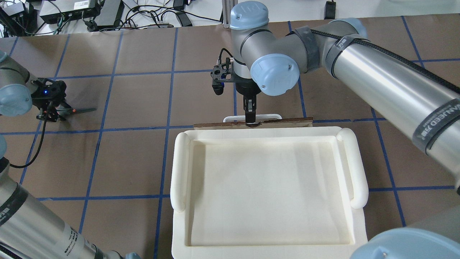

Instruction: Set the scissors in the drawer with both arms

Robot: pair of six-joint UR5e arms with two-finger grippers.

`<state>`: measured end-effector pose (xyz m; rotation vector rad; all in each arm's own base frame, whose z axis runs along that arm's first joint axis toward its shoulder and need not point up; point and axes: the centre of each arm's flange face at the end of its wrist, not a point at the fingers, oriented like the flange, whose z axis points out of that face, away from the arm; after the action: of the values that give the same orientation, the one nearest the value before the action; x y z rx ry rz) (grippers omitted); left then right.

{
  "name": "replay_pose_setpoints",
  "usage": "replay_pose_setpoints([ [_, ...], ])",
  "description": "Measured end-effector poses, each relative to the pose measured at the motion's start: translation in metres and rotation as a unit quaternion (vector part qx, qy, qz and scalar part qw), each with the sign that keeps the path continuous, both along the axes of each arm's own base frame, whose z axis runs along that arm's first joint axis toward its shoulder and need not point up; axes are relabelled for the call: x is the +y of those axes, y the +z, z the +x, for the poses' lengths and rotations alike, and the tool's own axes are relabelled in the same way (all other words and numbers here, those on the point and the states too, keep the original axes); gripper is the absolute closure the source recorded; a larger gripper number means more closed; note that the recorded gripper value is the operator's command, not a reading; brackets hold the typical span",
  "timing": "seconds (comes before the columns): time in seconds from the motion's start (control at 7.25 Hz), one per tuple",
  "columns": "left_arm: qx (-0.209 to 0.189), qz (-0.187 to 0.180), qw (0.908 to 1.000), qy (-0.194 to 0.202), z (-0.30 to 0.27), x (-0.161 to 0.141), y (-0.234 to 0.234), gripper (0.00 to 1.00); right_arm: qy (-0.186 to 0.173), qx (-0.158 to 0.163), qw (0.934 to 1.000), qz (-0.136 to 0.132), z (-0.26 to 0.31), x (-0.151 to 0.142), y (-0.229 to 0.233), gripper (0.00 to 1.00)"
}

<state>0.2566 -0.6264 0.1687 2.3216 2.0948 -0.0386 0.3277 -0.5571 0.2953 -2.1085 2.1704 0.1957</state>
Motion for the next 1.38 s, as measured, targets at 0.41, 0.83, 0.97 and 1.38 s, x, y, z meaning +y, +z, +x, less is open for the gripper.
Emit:
replay_pose_setpoints([
  [0.41, 0.010, -0.009, 0.9999, -0.005, -0.002, -0.001, 0.002, 0.75, -0.006, -0.003, 0.9999, -0.008, -0.005, -0.022, 0.001, 0.35],
  [0.83, 0.010, -0.010, 0.9999, -0.005, -0.002, -0.001, 0.003, 1.00, -0.007, -0.005, 0.9998, -0.015, -0.008, -0.036, -0.004, 0.35],
  [0.97, 0.010, -0.010, 0.9999, -0.005, -0.003, -0.001, 0.005, 1.00, -0.006, -0.006, 0.9998, -0.018, -0.006, -0.043, -0.007, 0.35],
  [1.38, 0.002, -0.021, 0.9997, -0.009, -0.009, -0.001, 0.031, 1.00, -0.004, -0.009, 0.9996, -0.026, -0.002, -0.056, -0.012, 0.35],
])
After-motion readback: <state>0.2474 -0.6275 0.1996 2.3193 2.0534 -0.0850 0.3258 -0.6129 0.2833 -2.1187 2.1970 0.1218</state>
